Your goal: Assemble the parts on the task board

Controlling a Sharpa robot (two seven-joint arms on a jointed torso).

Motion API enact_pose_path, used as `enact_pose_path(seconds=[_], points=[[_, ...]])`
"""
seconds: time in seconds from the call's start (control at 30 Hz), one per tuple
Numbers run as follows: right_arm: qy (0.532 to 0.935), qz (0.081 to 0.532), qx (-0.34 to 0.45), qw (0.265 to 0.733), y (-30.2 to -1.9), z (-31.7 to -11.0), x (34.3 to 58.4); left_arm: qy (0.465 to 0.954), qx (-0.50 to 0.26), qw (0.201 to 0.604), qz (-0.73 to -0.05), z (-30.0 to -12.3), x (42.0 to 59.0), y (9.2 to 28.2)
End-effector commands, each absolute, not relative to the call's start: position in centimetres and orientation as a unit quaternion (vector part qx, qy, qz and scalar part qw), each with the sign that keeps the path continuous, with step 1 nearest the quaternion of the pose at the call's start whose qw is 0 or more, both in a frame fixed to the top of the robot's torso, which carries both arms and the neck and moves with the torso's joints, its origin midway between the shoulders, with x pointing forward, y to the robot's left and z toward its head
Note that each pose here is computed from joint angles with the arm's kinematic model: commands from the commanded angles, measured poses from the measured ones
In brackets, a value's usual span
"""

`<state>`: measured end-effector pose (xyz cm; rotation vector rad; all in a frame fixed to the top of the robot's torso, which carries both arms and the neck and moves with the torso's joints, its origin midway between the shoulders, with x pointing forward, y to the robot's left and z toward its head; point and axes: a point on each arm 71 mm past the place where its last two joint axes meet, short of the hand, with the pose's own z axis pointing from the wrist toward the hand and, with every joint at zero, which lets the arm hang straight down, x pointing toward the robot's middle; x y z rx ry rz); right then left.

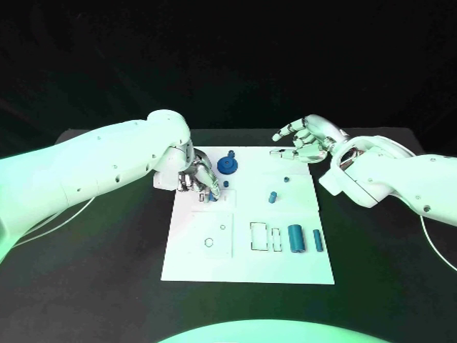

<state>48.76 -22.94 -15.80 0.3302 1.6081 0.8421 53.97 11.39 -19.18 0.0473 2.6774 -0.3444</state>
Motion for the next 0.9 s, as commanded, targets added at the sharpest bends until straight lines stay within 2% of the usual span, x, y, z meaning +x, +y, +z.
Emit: enact_pose_path(seconds=[0.03,0.9], points=[[0.696,0.367,0.138,0.602,-22.79,-15.82,48.70,0.969,0.028,0.214,-0.119,-19.33,53.87,11.28],[0.696,0.368,0.137,0.602,-22.76,-15.82,48.71,0.971,0.034,0.206,-0.117,-19.69,53.75,10.87]])
